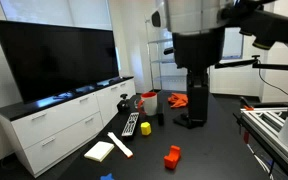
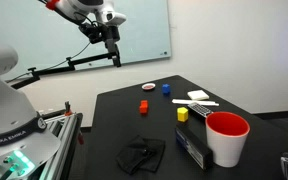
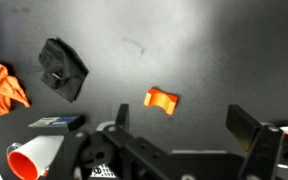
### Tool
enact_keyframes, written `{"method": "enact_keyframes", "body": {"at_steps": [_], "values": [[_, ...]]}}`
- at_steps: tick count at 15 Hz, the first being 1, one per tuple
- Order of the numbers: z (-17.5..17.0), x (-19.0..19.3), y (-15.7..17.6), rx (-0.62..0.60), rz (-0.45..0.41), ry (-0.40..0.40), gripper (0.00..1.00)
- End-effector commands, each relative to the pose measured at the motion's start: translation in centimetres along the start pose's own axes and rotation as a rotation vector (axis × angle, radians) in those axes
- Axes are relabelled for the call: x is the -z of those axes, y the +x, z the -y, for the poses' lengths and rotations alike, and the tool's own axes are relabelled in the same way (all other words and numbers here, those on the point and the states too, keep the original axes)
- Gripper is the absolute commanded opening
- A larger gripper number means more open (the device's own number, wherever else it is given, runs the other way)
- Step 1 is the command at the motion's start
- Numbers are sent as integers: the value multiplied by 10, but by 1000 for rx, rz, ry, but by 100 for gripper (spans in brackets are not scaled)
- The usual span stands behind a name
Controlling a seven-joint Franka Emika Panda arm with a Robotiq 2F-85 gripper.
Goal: Use the orange towel to wipe the table
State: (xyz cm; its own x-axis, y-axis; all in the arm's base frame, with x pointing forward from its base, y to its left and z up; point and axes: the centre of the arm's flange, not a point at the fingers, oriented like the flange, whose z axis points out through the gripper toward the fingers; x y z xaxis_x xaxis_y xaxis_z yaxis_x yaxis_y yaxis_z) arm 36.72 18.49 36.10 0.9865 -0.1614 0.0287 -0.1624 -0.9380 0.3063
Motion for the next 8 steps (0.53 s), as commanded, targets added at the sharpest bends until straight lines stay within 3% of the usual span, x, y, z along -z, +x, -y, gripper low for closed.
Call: {"method": "enact_keyframes", "body": {"at_steps": [1, 8], "values": [[1, 13, 5, -5, -26, 16, 100], [-3, 28, 12, -27, -63, 33, 100]]}}
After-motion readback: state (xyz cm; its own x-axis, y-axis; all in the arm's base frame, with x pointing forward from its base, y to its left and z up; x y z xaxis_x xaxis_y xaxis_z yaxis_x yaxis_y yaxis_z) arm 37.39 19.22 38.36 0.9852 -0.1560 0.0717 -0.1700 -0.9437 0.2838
